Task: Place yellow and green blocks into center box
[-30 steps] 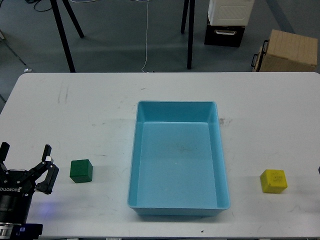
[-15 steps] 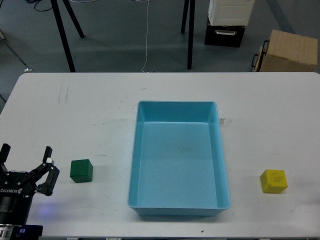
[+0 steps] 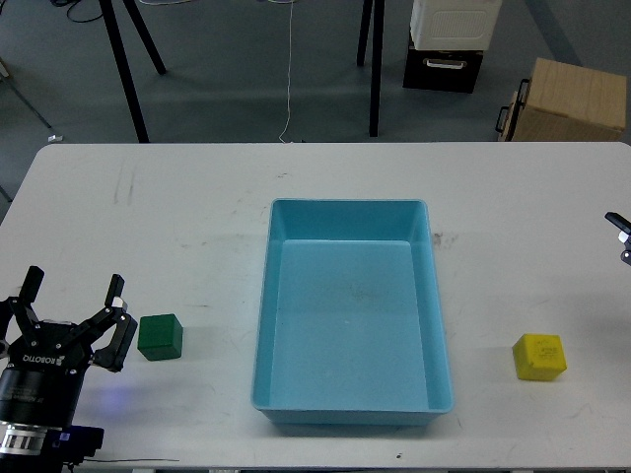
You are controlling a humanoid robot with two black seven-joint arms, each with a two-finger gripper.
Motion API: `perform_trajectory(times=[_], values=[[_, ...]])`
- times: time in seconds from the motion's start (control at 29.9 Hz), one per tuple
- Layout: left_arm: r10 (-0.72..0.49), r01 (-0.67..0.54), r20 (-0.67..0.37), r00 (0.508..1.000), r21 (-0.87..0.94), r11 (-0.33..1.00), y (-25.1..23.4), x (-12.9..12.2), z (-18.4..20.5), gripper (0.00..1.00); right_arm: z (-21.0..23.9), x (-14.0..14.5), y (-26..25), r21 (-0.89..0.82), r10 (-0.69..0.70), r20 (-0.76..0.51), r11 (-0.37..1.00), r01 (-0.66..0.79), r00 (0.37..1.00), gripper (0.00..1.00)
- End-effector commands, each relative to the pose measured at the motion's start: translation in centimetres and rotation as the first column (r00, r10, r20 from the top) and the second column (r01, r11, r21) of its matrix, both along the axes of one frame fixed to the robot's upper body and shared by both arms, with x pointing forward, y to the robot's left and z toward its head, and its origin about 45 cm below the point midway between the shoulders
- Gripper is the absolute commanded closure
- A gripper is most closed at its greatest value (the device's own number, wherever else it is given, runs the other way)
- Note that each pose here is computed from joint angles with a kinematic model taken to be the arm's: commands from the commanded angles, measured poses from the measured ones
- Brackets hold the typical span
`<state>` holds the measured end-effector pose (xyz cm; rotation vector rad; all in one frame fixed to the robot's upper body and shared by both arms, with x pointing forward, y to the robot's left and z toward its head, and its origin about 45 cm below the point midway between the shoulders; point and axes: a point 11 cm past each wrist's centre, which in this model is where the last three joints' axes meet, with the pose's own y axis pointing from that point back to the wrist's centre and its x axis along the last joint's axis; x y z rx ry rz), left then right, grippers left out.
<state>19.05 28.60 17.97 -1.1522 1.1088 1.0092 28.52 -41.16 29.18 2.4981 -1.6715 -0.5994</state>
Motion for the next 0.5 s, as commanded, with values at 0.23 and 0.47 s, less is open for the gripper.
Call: perform_trajectory(times=[0.23,0.47], values=[[-0.023,0.023,0.018,1.000,-0.003,1.000,-0.6,1.8,-0.2,0.00,-1.0,1.2,4.7,-0.582,0.388,-0.272,0.663,-0.471,0.881,0.00],[-0.024,0.024,0.019,1.000,-0.003,1.000,-0.6,2.0,-0.2,0.00,-4.7,3.8,7.3,-0.642,0.437,-0.423,0.475,-0.602,0.794,0.00]])
